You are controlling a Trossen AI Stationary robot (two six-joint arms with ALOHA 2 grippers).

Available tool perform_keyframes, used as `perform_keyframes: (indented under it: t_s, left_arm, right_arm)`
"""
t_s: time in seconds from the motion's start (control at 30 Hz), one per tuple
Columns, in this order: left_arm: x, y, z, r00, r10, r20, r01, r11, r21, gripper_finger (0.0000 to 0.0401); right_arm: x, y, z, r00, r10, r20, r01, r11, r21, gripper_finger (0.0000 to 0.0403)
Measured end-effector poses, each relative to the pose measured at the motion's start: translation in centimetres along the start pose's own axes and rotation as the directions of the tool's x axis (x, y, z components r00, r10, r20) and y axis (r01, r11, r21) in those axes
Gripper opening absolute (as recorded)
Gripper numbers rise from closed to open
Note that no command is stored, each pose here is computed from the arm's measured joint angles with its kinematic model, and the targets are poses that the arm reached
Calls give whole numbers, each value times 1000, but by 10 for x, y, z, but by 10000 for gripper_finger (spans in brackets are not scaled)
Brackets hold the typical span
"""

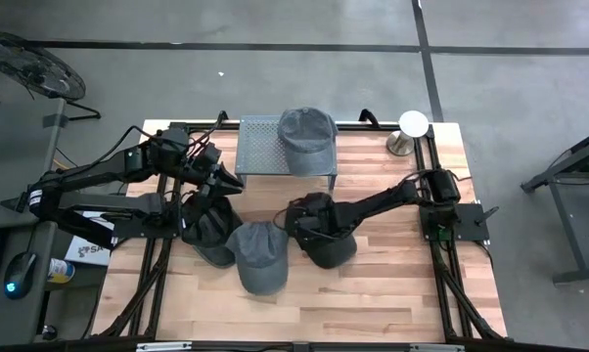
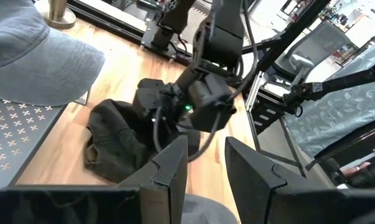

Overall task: Pick & Place hat
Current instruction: Put the right black cap on the shelf

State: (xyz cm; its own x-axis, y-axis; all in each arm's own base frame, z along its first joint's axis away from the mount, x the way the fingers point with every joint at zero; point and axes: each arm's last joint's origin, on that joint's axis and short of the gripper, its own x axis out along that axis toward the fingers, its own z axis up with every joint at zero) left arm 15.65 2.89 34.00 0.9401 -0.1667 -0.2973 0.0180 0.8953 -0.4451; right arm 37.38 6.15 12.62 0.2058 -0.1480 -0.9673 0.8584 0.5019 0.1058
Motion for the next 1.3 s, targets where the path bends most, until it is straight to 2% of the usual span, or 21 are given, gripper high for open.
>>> perform_keyframes:
  t_s: [0.17,0.23,0.47,0.77,1.0,1.17,1.3]
  left_arm:
    - [0,0,-1,1000,3,-5,-3,1000,-3,108]
    - [0,0,-1,1000,3,-5,-3,1000,-4,108]
    - [0,0,-1,1000,4,-4,-5,1000,-26,108]
    - [0,1,0,999,35,8,-34,997,-69,108]
    - [0,1,5,996,60,72,-44,975,-216,108]
    - [0,-2,12,990,35,134,6,956,-292,108]
    - [1,-4,18,981,7,196,72,916,-394,108]
  right_arm:
    - [-2,5,-13,1000,11,-12,-11,999,-39,32]
    - [-3,6,-17,1000,10,-3,-10,999,-54,11]
    - [-24,6,-25,999,34,30,-31,996,-85,5]
    - [-102,-2,-18,961,194,196,-172,977,-127,2]
    - [-152,-15,-16,903,290,317,-233,950,-207,1]
    - [-174,-20,-18,851,330,409,-226,932,-283,1]
    - [-184,-17,-17,793,360,492,-203,917,-343,0]
